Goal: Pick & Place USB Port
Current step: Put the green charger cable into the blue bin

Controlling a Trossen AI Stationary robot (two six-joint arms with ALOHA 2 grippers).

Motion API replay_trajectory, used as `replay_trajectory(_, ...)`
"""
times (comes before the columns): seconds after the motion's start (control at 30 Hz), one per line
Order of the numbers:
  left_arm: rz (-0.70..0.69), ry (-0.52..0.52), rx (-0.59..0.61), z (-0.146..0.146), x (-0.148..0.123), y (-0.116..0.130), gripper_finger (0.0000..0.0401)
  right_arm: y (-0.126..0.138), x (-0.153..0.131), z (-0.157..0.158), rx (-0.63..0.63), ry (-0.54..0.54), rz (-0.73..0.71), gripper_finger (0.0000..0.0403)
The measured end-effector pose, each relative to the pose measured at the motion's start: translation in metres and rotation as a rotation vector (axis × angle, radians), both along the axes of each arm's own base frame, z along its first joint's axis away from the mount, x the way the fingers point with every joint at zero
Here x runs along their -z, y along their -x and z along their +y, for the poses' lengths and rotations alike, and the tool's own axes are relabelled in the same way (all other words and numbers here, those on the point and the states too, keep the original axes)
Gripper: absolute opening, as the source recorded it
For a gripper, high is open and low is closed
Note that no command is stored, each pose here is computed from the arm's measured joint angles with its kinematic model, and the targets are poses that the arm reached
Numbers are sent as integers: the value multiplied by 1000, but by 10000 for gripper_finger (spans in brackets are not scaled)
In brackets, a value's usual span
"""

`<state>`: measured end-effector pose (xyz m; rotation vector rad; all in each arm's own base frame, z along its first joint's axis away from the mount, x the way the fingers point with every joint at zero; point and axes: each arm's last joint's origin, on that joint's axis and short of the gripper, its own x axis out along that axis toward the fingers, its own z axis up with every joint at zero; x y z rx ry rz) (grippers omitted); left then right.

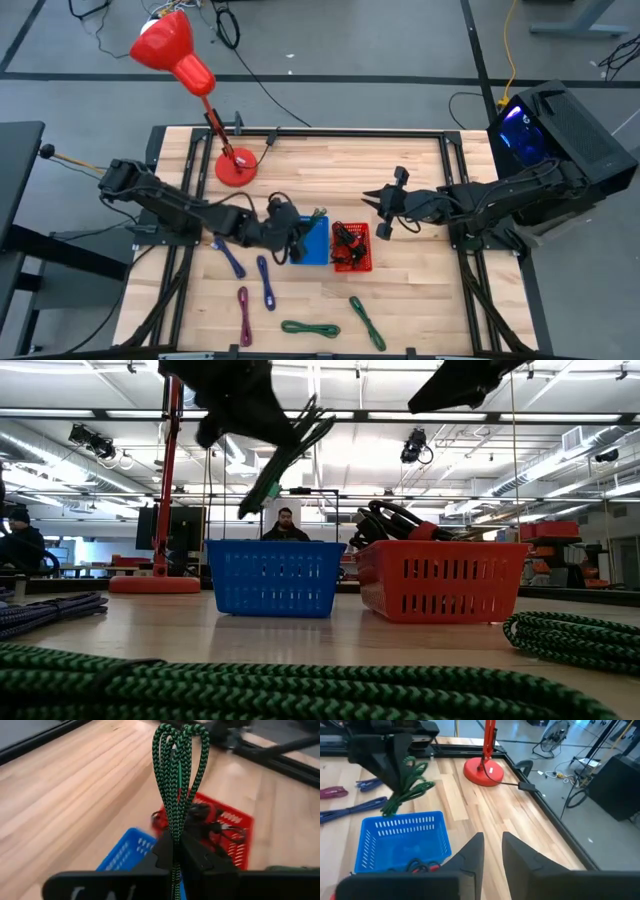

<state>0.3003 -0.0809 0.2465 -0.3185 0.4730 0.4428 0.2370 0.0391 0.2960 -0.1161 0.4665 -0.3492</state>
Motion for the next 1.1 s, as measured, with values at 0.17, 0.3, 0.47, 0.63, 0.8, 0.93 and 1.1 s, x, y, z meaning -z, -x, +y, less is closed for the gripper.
replay_trajectory(0.17, 3, 29, -162, -5, 6, 10, 12, 1, 1, 0, -1, -7, 6, 61)
replay_trajectory(0.3, -40, 54, -203, -7, 7, 8, 12, 1, 1, 0, -4, -8, 8, 59)
replay_trajectory(0.47, -42, 96, -236, -10, 19, 1, 12, 1, 2, 0, -8, -7, 22, 59)
replay_trajectory(0.63, -48, 121, -257, -12, 30, -6, 12, 1, 2, 1, -20, -11, 24, 59)
replay_trajectory(0.8, -38, 139, -251, -14, 37, -9, 12, 1, 2, 1, -29, -14, 30, 59)
replay_trajectory(0.93, -25, 167, -265, -16, 48, -13, 12, 1, 2, 1, -29, -14, 30, 59)
replay_trajectory(1.1, 8, 184, -281, -18, 65, -19, 12, 1, 3, 1, -31, -10, 33, 59)
